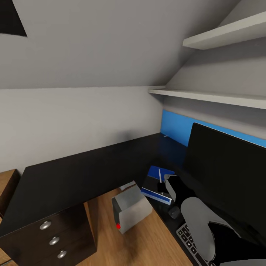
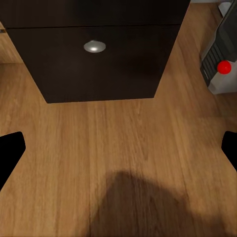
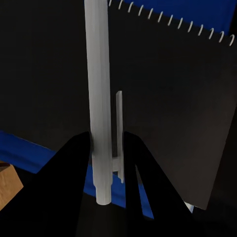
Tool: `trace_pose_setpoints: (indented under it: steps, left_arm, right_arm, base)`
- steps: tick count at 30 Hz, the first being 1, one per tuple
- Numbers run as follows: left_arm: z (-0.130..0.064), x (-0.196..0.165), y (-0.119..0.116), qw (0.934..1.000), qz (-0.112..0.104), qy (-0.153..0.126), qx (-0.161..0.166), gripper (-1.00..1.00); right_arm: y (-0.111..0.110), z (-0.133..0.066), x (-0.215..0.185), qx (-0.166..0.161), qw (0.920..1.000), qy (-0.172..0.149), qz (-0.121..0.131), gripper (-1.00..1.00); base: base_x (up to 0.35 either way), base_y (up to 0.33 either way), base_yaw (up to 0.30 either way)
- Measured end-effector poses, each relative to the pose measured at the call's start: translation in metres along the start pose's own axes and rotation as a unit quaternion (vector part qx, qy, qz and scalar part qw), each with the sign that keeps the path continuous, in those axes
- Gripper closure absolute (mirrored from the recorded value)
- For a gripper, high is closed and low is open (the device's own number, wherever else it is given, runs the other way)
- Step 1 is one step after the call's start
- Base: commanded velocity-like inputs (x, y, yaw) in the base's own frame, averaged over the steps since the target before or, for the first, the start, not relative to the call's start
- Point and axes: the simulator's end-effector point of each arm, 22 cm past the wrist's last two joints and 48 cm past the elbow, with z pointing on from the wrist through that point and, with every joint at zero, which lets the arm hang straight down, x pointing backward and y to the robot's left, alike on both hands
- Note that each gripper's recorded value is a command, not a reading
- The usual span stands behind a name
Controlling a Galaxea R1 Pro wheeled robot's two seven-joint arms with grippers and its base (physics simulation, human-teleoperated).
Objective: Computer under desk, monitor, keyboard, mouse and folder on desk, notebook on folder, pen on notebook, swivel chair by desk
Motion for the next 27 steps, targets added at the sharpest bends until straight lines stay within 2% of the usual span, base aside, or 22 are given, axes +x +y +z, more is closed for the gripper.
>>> trace_pose_setpoints:
  steps: [27]
  left_arm:
    - [0.0002, -0.0003, 0.0008, 1.0, 0.0, 0.0, 0.0, -1.0]
  right_arm:
    - [0.0008, 0.0001, 0.0008, -0.001, 1.0, 0.001, 0.0, 1.0]
  base:
    - [0.0, 0.0, 0.0]
